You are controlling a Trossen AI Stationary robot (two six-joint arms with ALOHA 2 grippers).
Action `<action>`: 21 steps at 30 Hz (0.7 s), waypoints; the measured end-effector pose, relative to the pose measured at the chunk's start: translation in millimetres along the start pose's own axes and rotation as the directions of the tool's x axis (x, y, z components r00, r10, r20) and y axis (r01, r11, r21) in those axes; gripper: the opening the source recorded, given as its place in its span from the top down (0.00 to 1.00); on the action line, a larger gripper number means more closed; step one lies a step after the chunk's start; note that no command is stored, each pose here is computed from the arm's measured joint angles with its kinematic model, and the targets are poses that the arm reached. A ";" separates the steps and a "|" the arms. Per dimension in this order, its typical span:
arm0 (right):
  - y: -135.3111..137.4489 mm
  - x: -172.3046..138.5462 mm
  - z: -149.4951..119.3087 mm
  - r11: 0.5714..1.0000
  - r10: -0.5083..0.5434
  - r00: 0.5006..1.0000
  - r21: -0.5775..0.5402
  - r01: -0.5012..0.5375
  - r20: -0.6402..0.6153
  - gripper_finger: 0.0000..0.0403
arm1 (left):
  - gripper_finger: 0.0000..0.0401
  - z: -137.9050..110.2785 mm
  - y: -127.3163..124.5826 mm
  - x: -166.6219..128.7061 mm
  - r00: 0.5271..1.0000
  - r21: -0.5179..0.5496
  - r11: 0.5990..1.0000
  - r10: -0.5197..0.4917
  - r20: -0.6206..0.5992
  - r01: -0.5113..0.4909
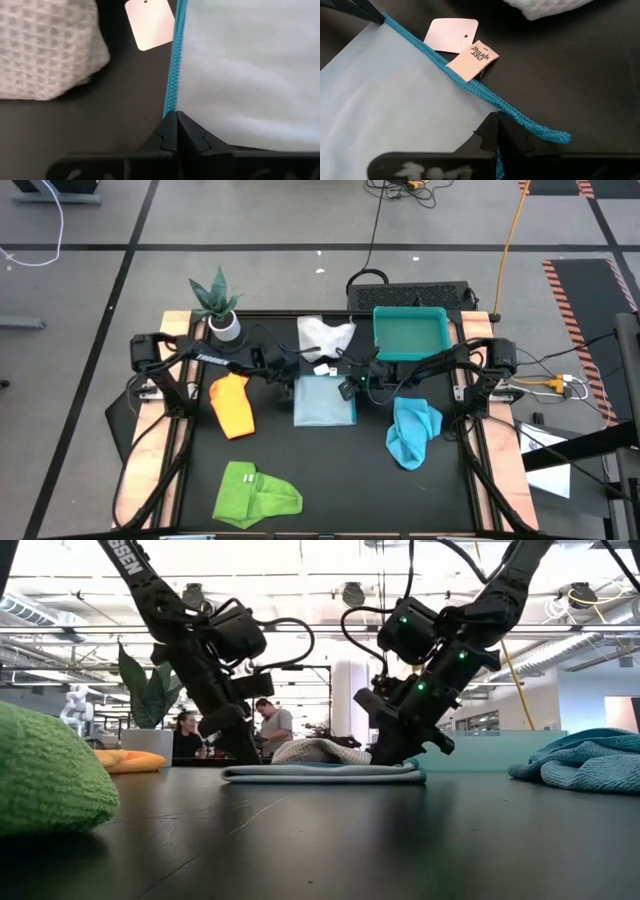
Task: Fold microfiber towels
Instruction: Fold the blue microfiber towel
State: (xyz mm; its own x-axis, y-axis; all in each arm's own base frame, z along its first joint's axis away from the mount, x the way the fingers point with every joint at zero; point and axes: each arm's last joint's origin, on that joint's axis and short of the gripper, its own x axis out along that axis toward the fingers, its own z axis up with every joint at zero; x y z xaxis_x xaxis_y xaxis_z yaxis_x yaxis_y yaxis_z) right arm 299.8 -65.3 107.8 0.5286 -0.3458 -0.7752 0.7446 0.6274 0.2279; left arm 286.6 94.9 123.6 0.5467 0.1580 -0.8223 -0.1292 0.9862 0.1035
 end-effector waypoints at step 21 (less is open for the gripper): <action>9.4 -50.4 23.4 0.989 0.150 0.986 -0.015 -0.149 0.074 1.00 | 1.00 37.4 5.2 -54.2 0.992 -0.006 0.997 0.072 0.101 -0.072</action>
State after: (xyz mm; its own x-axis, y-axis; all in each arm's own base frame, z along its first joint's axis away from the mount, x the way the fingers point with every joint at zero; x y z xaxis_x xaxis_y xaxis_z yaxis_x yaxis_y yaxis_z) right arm 289.7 -58.3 162.8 0.6631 -0.2984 -0.6865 0.6509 0.6827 0.3320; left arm 287.3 93.4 189.7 0.6168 0.2331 -0.7518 -0.1733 0.9719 0.1592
